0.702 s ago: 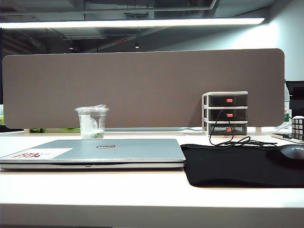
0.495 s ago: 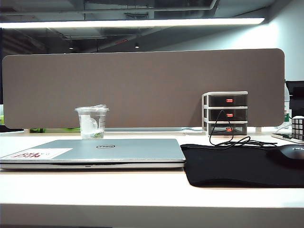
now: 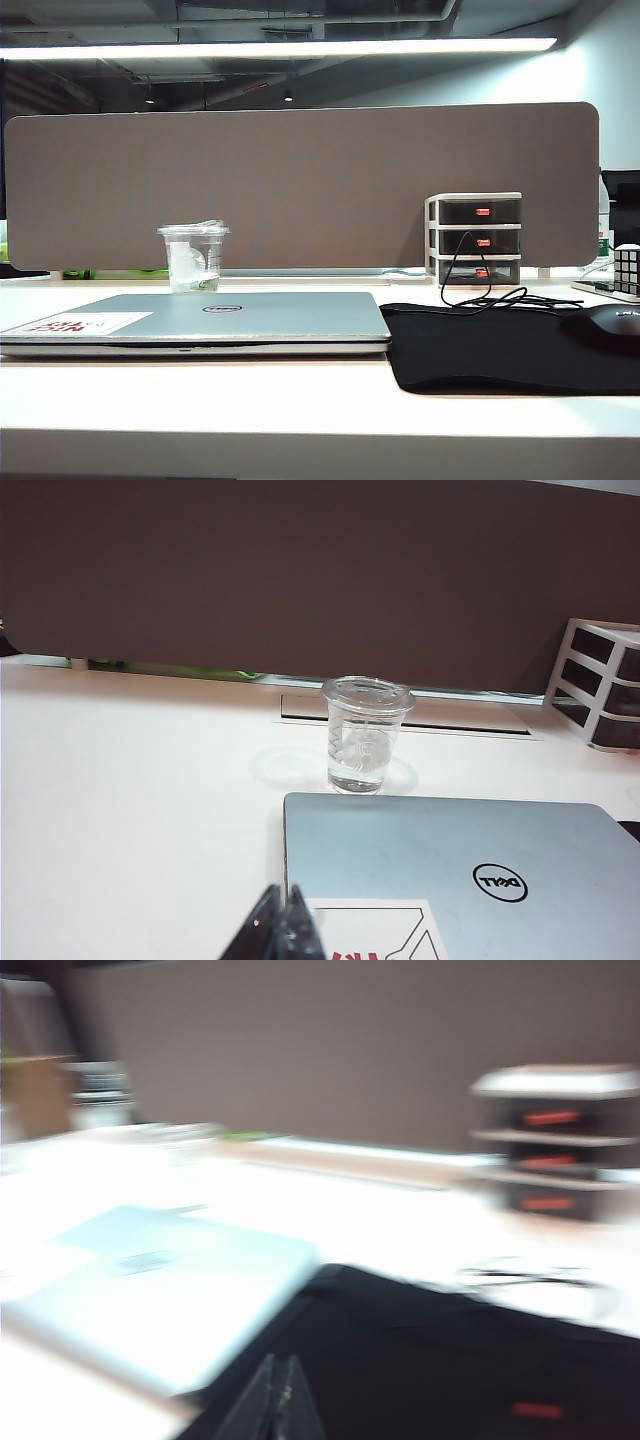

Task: Pick up the coffee cup and place it on the left side of the laptop.

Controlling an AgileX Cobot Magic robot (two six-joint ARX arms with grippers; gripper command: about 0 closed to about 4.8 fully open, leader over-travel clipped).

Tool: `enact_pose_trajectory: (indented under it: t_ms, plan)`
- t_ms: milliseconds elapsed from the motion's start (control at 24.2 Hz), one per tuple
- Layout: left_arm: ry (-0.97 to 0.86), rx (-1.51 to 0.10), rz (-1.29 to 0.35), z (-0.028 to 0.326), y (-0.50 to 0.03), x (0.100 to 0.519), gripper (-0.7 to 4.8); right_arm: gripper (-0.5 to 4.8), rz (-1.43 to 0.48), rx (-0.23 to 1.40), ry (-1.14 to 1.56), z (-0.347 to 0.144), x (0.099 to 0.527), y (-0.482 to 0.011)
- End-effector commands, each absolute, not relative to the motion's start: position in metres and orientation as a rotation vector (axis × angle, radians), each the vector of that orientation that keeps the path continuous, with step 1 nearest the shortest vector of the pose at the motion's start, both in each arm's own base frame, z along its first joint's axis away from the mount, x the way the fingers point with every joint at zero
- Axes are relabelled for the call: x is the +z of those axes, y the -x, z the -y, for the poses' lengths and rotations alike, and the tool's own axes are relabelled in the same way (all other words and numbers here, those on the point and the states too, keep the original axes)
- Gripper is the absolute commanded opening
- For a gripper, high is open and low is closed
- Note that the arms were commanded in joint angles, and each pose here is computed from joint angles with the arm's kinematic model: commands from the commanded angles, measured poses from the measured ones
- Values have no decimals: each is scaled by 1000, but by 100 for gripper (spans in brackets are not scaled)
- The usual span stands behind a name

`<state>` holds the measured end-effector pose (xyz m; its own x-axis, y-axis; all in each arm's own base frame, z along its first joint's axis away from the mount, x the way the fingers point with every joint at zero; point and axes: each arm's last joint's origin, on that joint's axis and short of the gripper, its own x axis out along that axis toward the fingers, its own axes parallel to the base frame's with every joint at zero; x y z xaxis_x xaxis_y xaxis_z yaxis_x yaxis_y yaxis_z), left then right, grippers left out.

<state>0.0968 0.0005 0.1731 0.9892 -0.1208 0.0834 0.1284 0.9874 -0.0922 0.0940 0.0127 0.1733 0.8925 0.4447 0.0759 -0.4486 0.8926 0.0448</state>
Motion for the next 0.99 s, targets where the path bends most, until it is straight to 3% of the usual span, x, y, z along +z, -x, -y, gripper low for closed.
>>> enact_pose_trajectory:
  t_ms: [41, 454, 537, 578, 619, 702, 991]
  plan:
    - [100, -133, 84, 0, -97, 174, -5, -1, 32, 706, -88, -19, 171, -91]
    - [188, -177, 60, 1, -97, 173, -2, -1, 19, 789, -89, -20, 170, -89]
    - [190, -175, 38, 1, -97, 171, 70, -1, 19, 789, -89, -20, 170, -89]
    - [191, -174, 25, 1, -97, 169, 225, -1, 19, 788, -89, -20, 170, -89]
    - [192, -174, 27, 1, -97, 170, 329, -1, 20, 788, -89, -20, 170, -89]
    - [190, -175, 39, 1, -97, 171, 459, -1, 19, 789, -89, -20, 170, -89]
    - [130, -240, 177, 3, -94, 188, 466, -1, 18, 789, -90, -20, 170, -89]
